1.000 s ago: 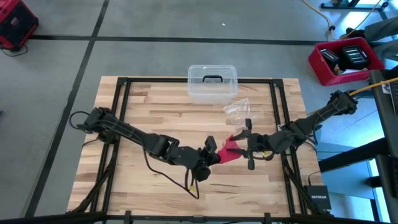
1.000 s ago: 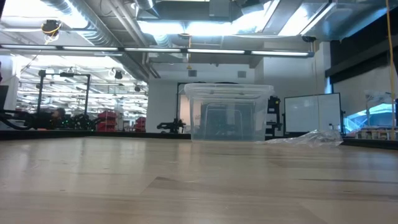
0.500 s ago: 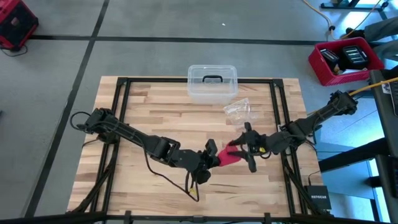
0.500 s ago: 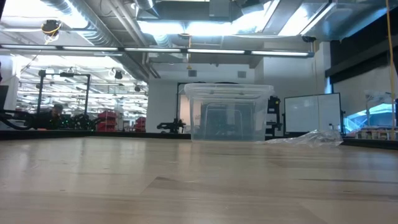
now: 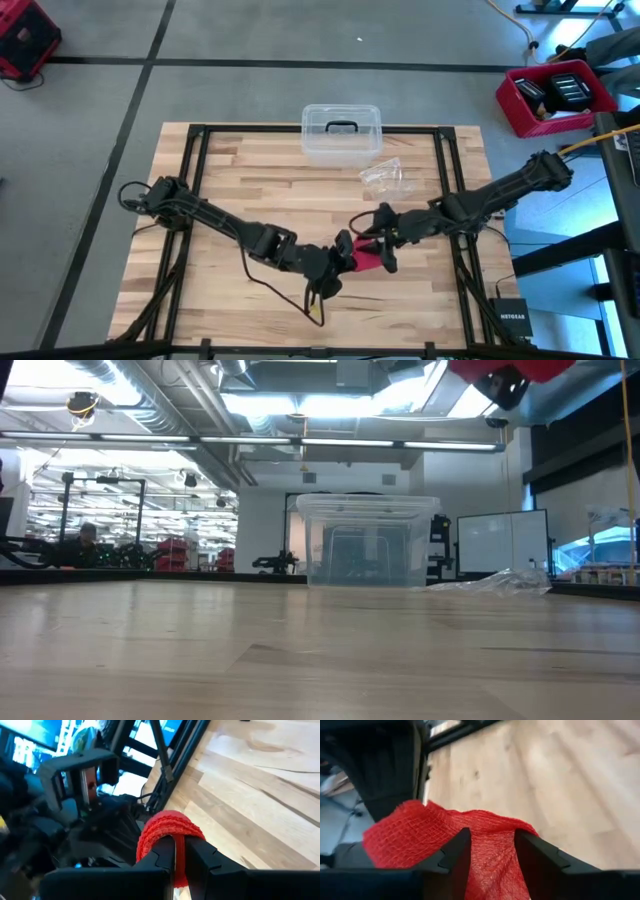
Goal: Roll bandage
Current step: Roll the red bandage
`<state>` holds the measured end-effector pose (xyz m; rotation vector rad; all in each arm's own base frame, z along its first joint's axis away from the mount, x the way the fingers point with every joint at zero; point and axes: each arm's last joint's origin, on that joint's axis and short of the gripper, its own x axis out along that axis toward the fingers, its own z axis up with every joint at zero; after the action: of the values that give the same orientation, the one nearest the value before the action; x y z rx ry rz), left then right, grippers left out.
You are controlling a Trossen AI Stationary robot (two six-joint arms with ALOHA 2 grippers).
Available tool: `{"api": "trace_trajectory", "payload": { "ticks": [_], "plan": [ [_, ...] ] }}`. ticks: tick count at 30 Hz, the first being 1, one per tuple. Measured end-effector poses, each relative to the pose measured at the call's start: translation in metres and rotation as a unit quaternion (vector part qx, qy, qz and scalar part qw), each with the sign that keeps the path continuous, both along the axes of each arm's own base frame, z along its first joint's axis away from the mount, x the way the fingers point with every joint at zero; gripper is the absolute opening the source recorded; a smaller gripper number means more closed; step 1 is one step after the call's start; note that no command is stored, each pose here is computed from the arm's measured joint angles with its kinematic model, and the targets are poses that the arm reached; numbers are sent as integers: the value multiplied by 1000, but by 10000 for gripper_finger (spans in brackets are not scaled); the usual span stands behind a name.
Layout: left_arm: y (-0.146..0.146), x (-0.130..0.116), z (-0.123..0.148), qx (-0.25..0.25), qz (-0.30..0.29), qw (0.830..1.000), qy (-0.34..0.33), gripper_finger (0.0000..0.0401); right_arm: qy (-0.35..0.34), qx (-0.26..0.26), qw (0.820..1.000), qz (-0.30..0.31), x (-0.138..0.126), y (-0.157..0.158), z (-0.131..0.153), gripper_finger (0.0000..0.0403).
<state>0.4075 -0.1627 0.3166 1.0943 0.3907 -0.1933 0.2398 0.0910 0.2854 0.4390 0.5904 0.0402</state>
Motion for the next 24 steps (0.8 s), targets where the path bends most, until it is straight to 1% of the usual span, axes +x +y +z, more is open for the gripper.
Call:
{"api": "trace_trajectory", "payload": {
  "ticks": [2,4,7,9,14,16,17,19,22,24],
  "plan": [
    [0,0,0,5,-4,1000,3,17,12,23,999,29,2,0,-2,159],
    [0,-1,-2,9,-7,1000,11,17,26,50,996,70,3,0,-3,159],
    [0,-1,-2,12,-12,1000,14,17,35,68,990,117,2,3,-4,159],
    [-1,-1,-1,15,-14,1000,11,17,32,70,988,138,2,4,-3,159],
    [0,-1,-1,24,-13,1000,11,17,28,54,986,153,2,4,-3,159],
    [-1,-1,-1,25,-12,1000,11,17,19,31,985,167,2,4,-3,159],
    [-1,-1,-2,23,-10,1000,11,17,15,17,985,169,1,4,-3,159],
    [-2,-2,-2,21,-1,1000,10,17,11,-1,988,156,2,-1,-3,159],
    [-4,-3,-2,21,10,1000,11,17,0,-16,993,119,1,-13,2,159],
    [-4,-4,-2,9,17,1000,12,17,-12,-29,996,87,-1,-21,6,159]
  ]
}}
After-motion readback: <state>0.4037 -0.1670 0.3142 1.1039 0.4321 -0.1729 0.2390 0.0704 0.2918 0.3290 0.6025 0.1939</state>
